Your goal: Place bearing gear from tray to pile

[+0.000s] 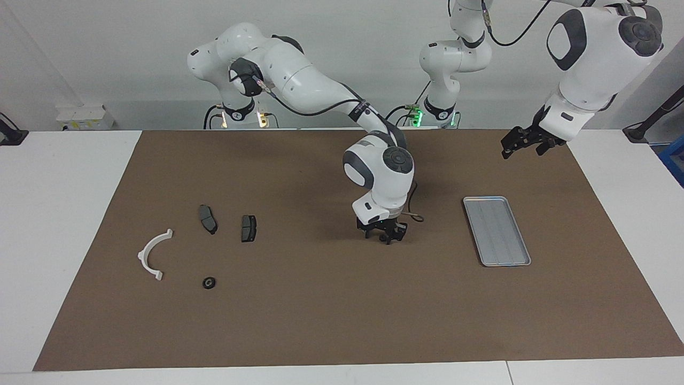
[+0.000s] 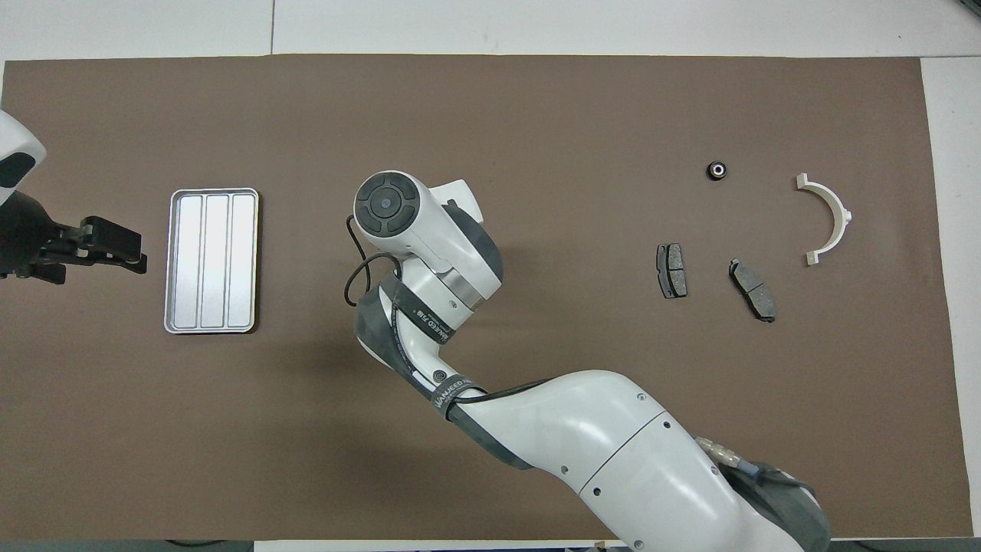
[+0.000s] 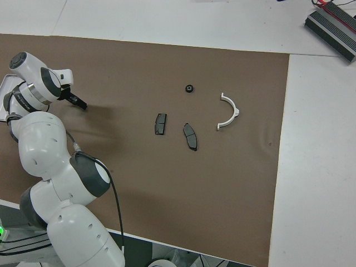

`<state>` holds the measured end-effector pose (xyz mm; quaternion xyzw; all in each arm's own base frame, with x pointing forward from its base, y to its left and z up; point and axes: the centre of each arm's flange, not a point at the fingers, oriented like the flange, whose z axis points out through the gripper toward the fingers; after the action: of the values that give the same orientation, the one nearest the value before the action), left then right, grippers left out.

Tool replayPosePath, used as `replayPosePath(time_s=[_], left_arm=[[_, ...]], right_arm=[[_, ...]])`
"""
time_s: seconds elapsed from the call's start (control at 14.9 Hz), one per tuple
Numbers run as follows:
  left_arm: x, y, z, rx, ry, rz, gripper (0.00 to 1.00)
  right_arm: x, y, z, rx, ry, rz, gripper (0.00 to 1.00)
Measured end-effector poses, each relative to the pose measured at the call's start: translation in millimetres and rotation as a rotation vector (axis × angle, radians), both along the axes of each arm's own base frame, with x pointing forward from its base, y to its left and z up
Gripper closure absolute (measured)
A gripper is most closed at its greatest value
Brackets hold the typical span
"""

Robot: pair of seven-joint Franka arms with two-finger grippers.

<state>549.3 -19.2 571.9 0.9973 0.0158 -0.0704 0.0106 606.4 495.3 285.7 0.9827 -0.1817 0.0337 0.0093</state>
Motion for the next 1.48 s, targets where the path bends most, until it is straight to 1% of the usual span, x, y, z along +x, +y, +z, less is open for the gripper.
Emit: replayPosePath(time_s=[0.2, 0.4, 0.6, 0.67, 0.74, 0.81, 0.94, 1.07, 1.14, 1.21, 1.28, 1.34, 1.48], left_arm=[[1, 0, 1, -0.003, -0.006, -0.024, 0.00], [6, -1, 6, -0.005, -0.053, -0.029, 0.00], [8, -2, 7, -0.007, -0.069, -0.051, 0.00], [8, -2, 7, -0.008, -0.071, -0.062, 0.00], [8, -2, 8, -0.009, -0.072, -0.068, 0.00], [8, -2, 8, -0.009, -0.073, -0.069, 0.00], [8, -2, 8, -0.009, -0.073, -0.069, 0.00], [8, -2, 8, -0.009, -0.073, -0.069, 0.00], [8, -2, 8, -0.009, -0.073, -0.069, 0.00], [8, -2, 8, -0.009, -0.073, -0.069, 0.00], [8, -2, 8, -0.009, -0.074, -0.069, 0.00], [8, -2, 8, -0.009, -0.074, -0.070, 0.00], [8, -2, 8, -0.009, -0.074, -0.070, 0.00]], right_arm=[[0.9, 1, 4, 0.007, -0.007, -0.010, 0.76], [1.0, 1, 4, 0.007, -0.007, -0.013, 0.76], [1.8, -1, 4, 0.003, -0.003, -0.015, 0.76], [5.0, -7, 6, -0.011, 0.008, -0.012, 0.76], [13.0, -22, 14, -0.035, 0.030, 0.006, 0.76], [25.8, -45, 32, -0.058, 0.057, 0.043, 0.76], [56.6, -115, 92, -0.075, 0.095, 0.144, 0.76], [83.4, -201, 148, -0.070, 0.106, 0.253, 0.76], [94.9, -240, 161, -0.065, 0.102, 0.292, 0.76], [105.8, -274, 162, -0.060, 0.103, 0.322, 0.76], [115.6, -302, 153, -0.056, 0.104, 0.346, 0.76], [123.0, -326, 136, -0.053, 0.106, 0.358, 0.76], [131.1, -359, 93, -0.047, 0.097, 0.362, 0.76]])
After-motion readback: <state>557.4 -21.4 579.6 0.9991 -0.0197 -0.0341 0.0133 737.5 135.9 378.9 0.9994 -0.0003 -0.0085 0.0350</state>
